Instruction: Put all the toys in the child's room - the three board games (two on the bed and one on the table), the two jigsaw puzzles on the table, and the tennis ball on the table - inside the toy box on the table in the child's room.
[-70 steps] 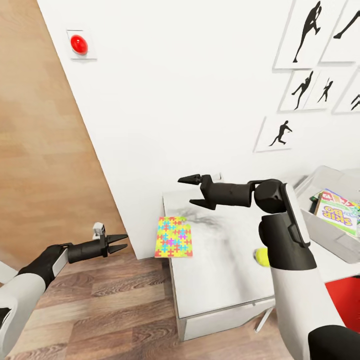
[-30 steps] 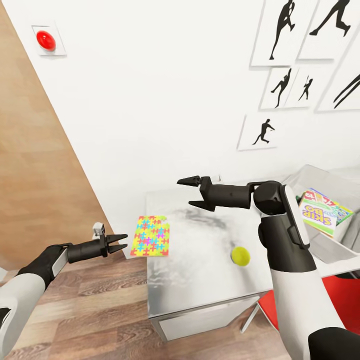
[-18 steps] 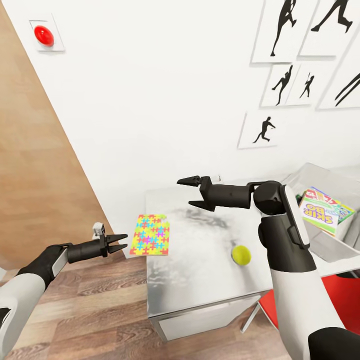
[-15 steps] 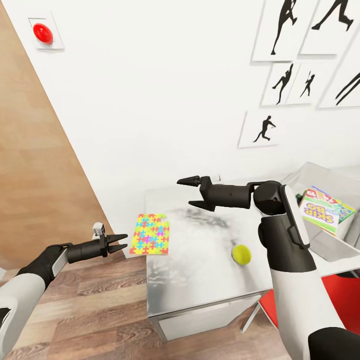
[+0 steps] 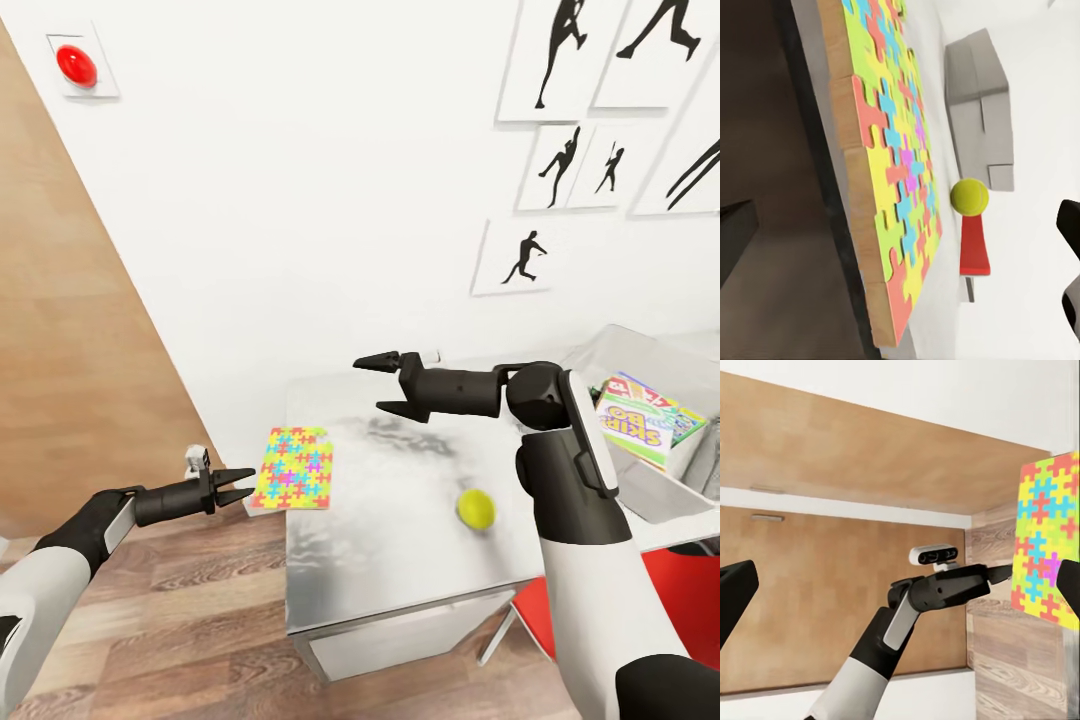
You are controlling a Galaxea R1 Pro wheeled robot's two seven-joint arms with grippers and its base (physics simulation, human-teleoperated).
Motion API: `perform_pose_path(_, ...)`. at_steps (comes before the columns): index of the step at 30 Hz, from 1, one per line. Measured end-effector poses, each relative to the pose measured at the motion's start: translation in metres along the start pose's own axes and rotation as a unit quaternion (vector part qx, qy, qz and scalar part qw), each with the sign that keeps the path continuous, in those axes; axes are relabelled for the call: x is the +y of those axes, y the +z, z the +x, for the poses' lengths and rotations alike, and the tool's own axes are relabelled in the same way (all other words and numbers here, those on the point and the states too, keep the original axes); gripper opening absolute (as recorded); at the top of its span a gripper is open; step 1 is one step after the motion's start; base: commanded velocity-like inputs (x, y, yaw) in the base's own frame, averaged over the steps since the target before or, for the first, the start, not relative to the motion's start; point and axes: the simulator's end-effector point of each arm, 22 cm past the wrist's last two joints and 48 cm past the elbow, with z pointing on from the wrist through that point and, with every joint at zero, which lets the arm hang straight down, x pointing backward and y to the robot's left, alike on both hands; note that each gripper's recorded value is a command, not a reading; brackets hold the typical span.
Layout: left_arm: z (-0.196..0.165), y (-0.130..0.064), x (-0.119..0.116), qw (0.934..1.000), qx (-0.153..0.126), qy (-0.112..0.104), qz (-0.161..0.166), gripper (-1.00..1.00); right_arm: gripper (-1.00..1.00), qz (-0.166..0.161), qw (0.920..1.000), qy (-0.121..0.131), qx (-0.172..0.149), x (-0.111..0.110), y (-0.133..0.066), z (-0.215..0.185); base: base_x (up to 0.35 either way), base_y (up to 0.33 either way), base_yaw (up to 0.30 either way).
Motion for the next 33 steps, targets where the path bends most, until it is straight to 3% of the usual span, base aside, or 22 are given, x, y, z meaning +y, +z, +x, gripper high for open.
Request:
perform_pose_path(32,0.0044,-0.0017,0.0036,1.0000,0.000,-0.004,-0.002,1.00,1.00,-0.003,1.0000,-0.001,0.003,0.0024,0.0024,0.0026,-0.015,-0.036,0.000)
perform_pose_path(33,0.0049,-0.0018,0.0039,1.0000,0.000,-0.005,-0.002,-1.00,1.00,-0.003,1.0000,-0.001,0.003,0.0025,0.0024,0.0025,-0.001,-0.001,0.000)
